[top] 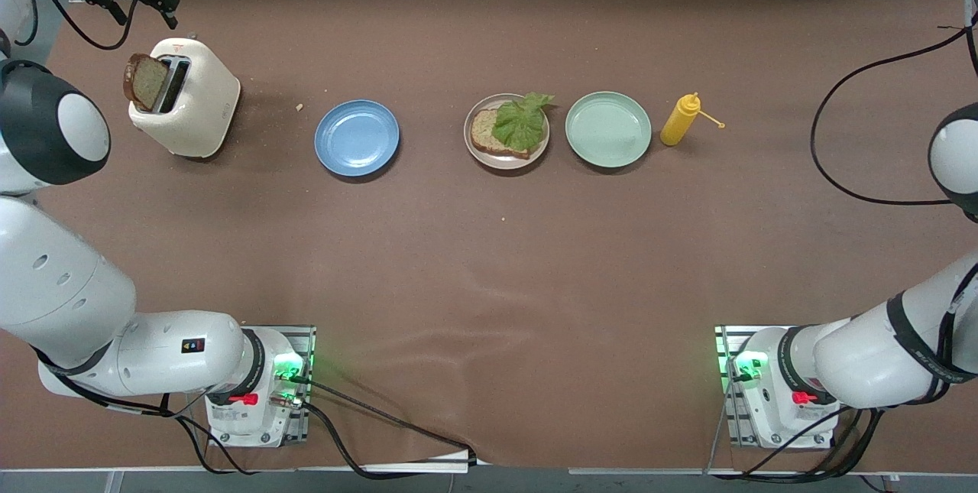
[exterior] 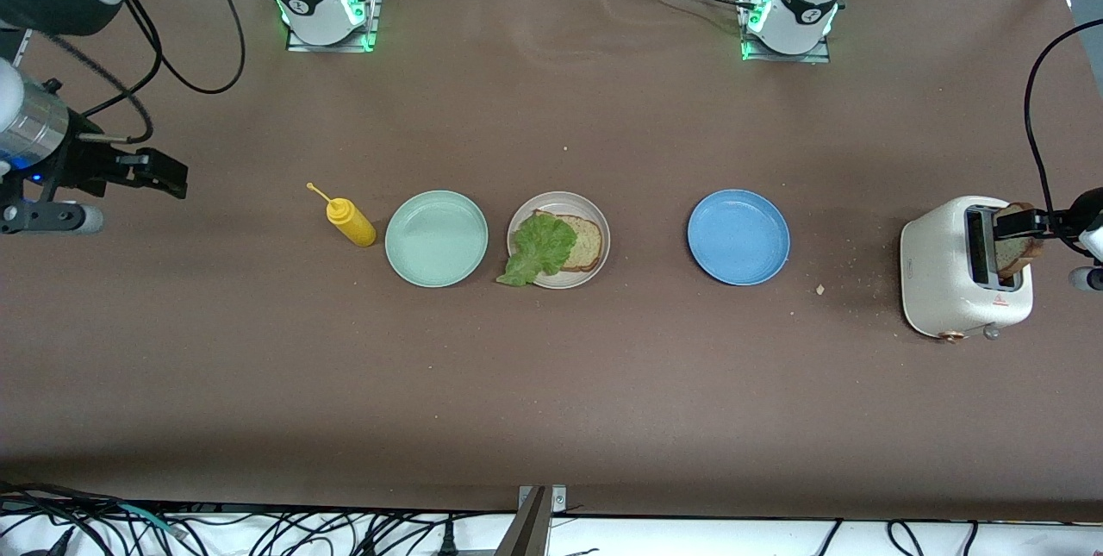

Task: Make sandwich in beige plate with both arms
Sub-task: 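Withdraw the right gripper while the left gripper reaches the toaster, then grasp the toast slice in the toaster and pull it up with the left gripper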

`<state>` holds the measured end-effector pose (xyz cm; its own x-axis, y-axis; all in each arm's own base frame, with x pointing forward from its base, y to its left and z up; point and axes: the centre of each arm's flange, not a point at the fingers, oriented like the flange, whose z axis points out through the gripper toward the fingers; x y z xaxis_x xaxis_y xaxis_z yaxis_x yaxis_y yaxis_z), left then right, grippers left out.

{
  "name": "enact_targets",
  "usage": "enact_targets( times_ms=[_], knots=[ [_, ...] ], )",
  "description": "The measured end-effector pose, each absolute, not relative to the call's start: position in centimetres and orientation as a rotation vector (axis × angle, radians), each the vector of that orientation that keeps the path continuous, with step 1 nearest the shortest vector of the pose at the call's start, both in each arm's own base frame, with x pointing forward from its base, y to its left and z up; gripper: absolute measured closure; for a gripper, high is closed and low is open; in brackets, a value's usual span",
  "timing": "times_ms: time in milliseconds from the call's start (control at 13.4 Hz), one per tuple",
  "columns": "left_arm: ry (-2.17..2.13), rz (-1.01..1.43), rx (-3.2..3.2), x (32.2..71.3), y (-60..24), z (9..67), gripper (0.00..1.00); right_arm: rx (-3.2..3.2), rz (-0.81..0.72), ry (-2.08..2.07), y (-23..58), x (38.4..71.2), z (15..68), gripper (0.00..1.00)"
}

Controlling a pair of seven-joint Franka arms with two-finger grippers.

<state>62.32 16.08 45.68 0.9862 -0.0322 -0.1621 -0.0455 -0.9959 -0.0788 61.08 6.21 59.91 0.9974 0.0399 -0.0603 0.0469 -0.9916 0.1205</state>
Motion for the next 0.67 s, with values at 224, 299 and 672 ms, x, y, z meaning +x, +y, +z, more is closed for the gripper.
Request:
enact_targets(
  times_ms=[224, 299, 672],
  knots=[
    [0.097, 0.188, -3.052, 61.0, 19.0, 43.4, 0.00, 3.014, -0.059, 0.064, 4.8, 58.3, 60.5, 0.00],
    [0.107, 0.175, -3.052, 60.7, 19.9, 42.7, 0.00, 3.020, -0.027, 0.051, 3.9, 57.2, 60.4, 0.00],
    [0.117, 0.116, -3.045, 59.7, 22.0, 39.8, 0.00, 3.075, 0.000, -0.041, 0.5, 54.4, 59.6, 0.00]
  ],
)
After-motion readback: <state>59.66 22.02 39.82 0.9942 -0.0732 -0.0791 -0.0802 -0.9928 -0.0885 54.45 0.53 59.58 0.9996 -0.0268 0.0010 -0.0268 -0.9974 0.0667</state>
